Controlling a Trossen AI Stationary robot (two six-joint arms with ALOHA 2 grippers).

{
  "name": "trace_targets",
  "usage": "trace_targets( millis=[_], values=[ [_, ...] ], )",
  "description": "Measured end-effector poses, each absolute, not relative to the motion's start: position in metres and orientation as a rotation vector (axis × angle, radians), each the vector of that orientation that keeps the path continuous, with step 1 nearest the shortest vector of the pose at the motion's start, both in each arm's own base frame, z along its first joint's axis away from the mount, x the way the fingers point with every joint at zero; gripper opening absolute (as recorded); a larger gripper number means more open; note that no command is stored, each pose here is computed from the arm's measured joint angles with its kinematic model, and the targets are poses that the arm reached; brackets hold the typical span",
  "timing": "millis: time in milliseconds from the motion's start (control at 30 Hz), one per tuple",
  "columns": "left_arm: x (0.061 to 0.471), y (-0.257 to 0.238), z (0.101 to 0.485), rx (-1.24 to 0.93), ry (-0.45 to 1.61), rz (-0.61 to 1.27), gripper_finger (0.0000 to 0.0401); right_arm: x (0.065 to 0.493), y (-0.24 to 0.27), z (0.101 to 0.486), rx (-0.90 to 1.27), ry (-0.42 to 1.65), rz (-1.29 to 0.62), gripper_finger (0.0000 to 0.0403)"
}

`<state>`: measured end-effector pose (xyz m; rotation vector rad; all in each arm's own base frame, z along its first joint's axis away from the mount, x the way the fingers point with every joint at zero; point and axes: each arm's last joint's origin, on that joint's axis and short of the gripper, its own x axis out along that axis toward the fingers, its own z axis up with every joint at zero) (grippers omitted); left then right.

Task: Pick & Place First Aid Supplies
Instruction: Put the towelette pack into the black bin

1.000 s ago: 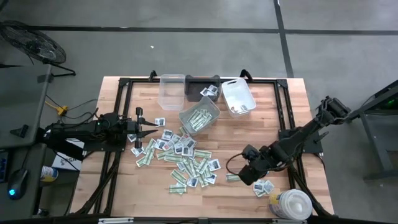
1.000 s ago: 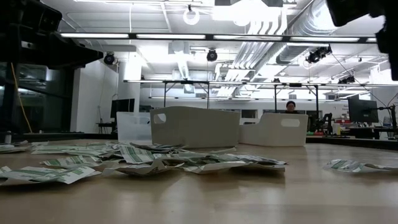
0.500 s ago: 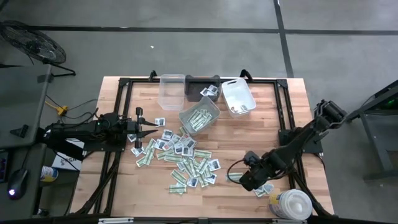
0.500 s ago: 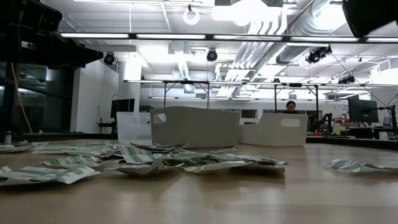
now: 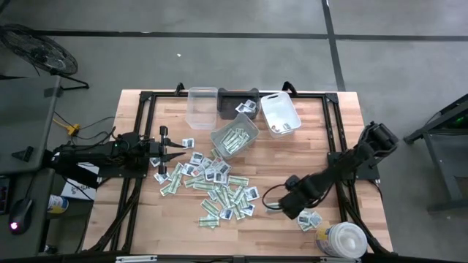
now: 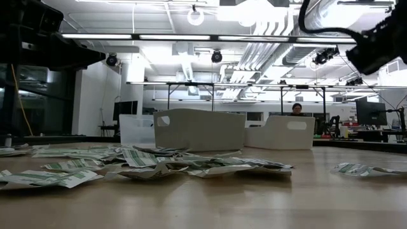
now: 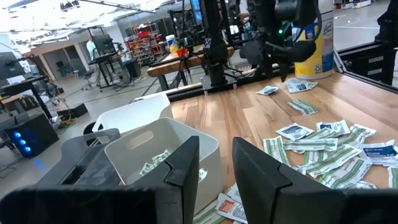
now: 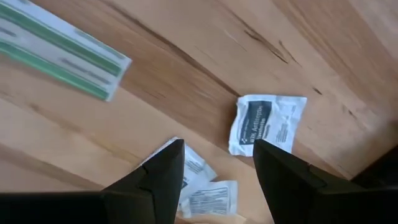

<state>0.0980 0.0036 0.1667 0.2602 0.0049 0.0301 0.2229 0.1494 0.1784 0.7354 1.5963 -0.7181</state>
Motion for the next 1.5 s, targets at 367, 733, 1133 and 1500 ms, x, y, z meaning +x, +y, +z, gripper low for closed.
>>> trace_targets(
  millis=[367,733,1133,1500],
  values=[
    [0.098,0.004,0.167,0.26,0.005,0.03,0.0096,0.23,0.146,0.157,0.709,1.677,-0.798,0.0183],
    [0.098,0.004,0.167,0.26,0.005,0.03,0.0096,0.226,0.134,0.139,0.716,1.745,-0.798,0.0183],
    [0.098,0.004,0.167,0.26,0.005,0.03,0.0096,0.217,0.13,0.117,0.784,1.737,-0.701,0.0149],
    [0.098,0.004,0.167,0.26,0.005,0.029,0.0096,0.214,0.123,0.116,0.694,1.756,-0.692,0.0057]
  ],
)
